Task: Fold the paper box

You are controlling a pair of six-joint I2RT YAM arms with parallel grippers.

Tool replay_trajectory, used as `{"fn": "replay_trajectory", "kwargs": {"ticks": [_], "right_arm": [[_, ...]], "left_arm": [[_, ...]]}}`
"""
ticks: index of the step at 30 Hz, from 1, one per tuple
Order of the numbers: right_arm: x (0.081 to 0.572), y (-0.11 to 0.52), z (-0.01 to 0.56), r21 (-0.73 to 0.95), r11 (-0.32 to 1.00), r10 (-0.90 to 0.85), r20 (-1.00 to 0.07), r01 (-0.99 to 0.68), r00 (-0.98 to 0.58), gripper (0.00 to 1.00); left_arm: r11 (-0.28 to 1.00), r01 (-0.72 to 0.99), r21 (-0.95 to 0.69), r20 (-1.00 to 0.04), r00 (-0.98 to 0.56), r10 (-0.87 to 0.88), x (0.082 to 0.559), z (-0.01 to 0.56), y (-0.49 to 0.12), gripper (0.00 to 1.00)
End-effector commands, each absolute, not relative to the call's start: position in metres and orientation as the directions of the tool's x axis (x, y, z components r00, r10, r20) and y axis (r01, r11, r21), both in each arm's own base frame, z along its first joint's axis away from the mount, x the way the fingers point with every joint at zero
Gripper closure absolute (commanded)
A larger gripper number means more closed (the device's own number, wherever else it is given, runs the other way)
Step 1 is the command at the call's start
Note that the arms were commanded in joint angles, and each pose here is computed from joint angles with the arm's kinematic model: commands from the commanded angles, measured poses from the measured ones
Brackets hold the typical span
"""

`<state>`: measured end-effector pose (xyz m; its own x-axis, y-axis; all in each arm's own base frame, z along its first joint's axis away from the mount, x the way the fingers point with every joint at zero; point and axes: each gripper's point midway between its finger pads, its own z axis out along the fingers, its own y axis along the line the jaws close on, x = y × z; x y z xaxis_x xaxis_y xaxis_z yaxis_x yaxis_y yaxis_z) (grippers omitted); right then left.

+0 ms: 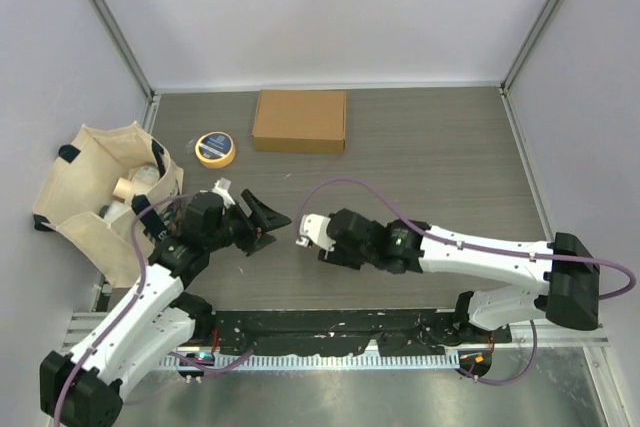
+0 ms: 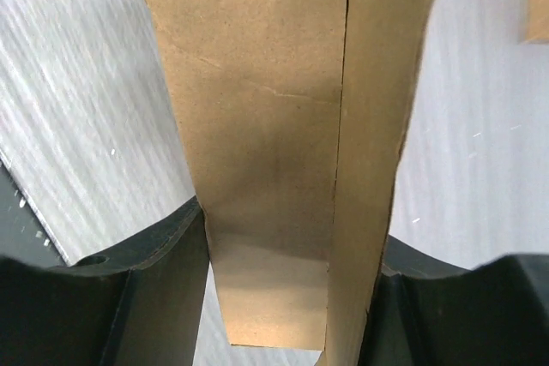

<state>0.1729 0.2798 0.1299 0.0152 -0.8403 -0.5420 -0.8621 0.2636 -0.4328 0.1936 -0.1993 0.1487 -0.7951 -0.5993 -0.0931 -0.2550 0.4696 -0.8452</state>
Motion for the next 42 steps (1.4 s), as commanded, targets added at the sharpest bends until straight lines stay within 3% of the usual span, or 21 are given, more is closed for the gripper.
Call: {"fn": "replay_trajectory", "kwargs": {"ticks": [1,4,7,12,17,22,25,31,37,42], "right_arm": [[0.146,0.265,0.113,-0.134,0.248,-0.861,-0.485,-0.960,-0.155,0.58],[0.150,0.269,0.110,-0.110,0.224,-0.872,-0.466,-0.968,-0.149,0.49],[0.159,0.279,0.105,-0.081,0.206,-0.880,-0.452,-0.975,-0.148,0.38],[0.175,0.289,0.107,-0.089,0.233,-0.857,-0.490,-0.969,-0.161,0.22],[0.186,0.286,0.131,-0.113,0.365,-0.776,-0.585,-0.924,-0.236,0.12],[0.186,0.267,0.176,-0.055,0.514,-0.614,-0.721,-0.856,-0.322,0.11],[0.185,0.249,0.194,0.024,0.653,-0.489,-0.749,-0.757,-0.446,0.11],[0.163,0.215,0.186,0.210,0.833,-0.282,-0.633,-0.512,-0.720,0.13],[0.145,0.191,0.167,0.228,0.875,-0.241,-0.562,-0.428,-0.791,0.30],[0.140,0.187,0.158,0.232,0.880,-0.236,-0.543,-0.413,-0.806,0.46]], "left_arm": [[0.695,-0.033,-0.719,-0.476,-0.705,-0.526,0.205,0.169,-0.159,0.26],[0.642,0.078,-0.762,-0.513,-0.678,-0.526,0.208,0.188,-0.169,0.32],[0.541,0.198,-0.817,-0.498,-0.715,-0.491,0.205,0.198,-0.198,0.28],[0.642,0.297,-0.707,-0.621,-0.695,-0.363,0.214,0.194,-0.212,0.30],[0.657,0.322,-0.681,-0.635,-0.707,-0.311,0.213,0.183,-0.217,0.32],[0.649,0.377,-0.661,-0.643,-0.731,-0.230,0.208,0.178,-0.226,0.27],[0.650,0.424,-0.630,-0.660,-0.733,-0.162,0.207,0.177,-0.235,0.27],[0.695,0.434,-0.574,-0.641,-0.766,-0.051,0.207,0.164,-0.236,0.29],[0.690,0.437,-0.577,-0.601,-0.799,0.003,0.203,0.161,-0.241,0.37],[0.683,0.440,-0.584,-0.560,-0.827,0.053,0.194,0.153,-0.245,0.33]]}}
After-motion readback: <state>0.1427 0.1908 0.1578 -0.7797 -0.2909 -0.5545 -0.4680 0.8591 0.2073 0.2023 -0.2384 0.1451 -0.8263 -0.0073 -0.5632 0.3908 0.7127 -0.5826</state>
